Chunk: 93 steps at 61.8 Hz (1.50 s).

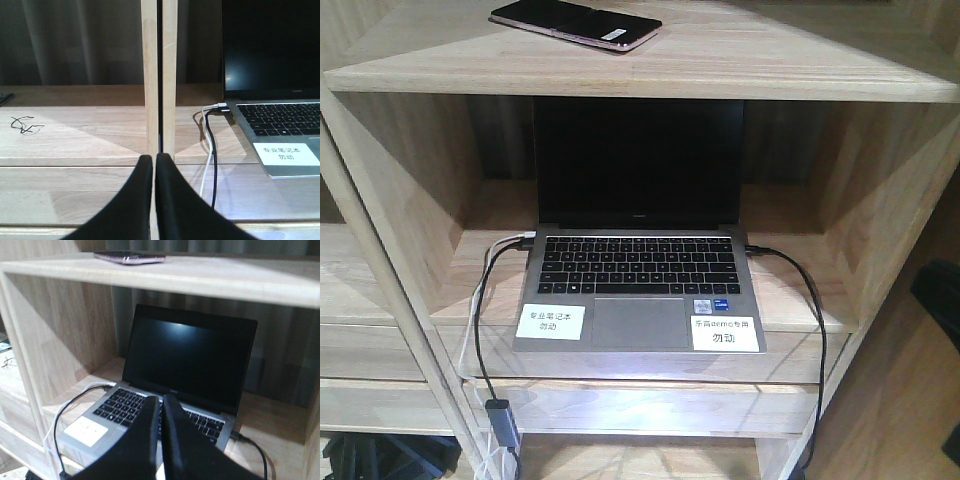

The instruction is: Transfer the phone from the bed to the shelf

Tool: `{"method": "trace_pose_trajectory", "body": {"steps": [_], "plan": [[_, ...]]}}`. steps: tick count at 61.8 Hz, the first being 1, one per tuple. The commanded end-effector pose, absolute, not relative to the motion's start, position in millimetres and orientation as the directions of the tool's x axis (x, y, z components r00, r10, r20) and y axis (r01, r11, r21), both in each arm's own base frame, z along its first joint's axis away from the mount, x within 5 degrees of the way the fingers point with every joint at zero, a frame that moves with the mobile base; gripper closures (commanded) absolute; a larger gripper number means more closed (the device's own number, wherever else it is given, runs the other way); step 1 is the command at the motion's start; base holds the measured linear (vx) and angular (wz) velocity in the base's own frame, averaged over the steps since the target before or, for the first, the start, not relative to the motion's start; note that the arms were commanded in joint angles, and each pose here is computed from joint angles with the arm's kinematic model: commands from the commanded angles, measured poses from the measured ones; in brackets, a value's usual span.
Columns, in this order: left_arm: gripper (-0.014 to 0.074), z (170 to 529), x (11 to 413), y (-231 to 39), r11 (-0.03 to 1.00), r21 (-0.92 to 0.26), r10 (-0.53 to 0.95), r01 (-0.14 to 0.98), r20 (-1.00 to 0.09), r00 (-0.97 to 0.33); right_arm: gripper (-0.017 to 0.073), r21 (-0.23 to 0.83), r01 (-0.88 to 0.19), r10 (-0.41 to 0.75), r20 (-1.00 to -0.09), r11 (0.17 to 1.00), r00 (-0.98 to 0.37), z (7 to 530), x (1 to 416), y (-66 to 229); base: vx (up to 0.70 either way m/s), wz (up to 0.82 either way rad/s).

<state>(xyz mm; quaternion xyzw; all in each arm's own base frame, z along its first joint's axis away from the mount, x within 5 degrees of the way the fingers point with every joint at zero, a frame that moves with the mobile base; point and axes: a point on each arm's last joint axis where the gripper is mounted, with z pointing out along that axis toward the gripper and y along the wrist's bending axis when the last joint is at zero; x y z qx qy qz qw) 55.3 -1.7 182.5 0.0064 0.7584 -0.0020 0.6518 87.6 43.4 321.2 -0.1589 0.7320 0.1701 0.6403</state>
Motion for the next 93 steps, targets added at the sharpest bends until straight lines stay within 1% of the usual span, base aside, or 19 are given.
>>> {"method": "trace_pose_trajectory", "body": {"steps": [1, 40, 50, 64, 71, 77, 82, 89, 93], "plan": [[0.0593, 188.7, 55.7, -1.1, 1.0, -0.003, -0.003, 0.006, -0.997, -0.079, 0.0564, 0.041, -0.423, 0.018, -0.998, 0.905, -0.06, 333.0, 86.6, 40.0, 0.0, 0.0], [0.0593, 188.7, 55.7, -1.1, 1.0, -0.003, -0.003, 0.006, -0.997, -0.079, 0.0564, 0.042, -0.414, 0.026, -0.999, 0.909, -0.045, 334.5, 86.9, 39.1, 0.0, 0.0], [0.0593, 188.7, 55.7, -1.1, 1.0, -0.003, -0.003, 0.006, -0.997, -0.079, 0.0564, 0.082, -0.418, 0.065, -0.996, 0.905, -0.056, 335.1, 86.7, 39.6, 0.0, 0.0], [0.0593, 188.7, 55.7, -1.1, 1.0, -0.003, -0.003, 0.006, -0.997, -0.079, 0.0564, 0.026, -0.399, 0.02, -1.0, 0.917, -0.02, 336.3, 82.6, 36.1, 0.0, 0.0], [0.0593, 188.7, 55.7, -1.1, 1.0, -0.003, -0.003, 0.006, -0.997, -0.079, 0.0564, 0.079, -0.332, 0.073, -0.997, 0.94, -0.031, 336.8, 80.4, 29.0, 0.0, 0.0], [0.0593, 188.7, 55.7, -1.1, 1.0, -0.003, -0.003, 0.006, -0.997, -0.079, 0.0564, 0.151, -0.236, 0.143, -0.988, 0.96, -0.052, 335.4, 79.1, 20.3, 0.0, 0.0], [0.0593, 188.7, 55.7, -1.1, 1.0, -0.003, -0.003, 0.006, -0.997, -0.079, 0.0564, 0.187, -0.149, 0.182, -0.982, 0.971, -0.048, 334.3, 76.6, 12.8, 0.0, 0.0], [0.0593, 188.7, 55.7, -1.1, 1.0, -0.003, -0.003, 0.006, -0.997, -0.079, 0.0564, 0.169, -0.055, 0.167, -0.985, 0.984, -0.033, 333.4, 70.5, 5.1, 0.0, 0.0], [0.0593, 188.7, 55.7, -1.1, 1.0, -0.003, -0.003, 0.006, -0.997, -0.079, 0.0564, 0.151, -0.025, 0.151, -0.988, 0.988, -0.026, 333.1, 66.2, 2.9, 0.0, 0.0]]}}
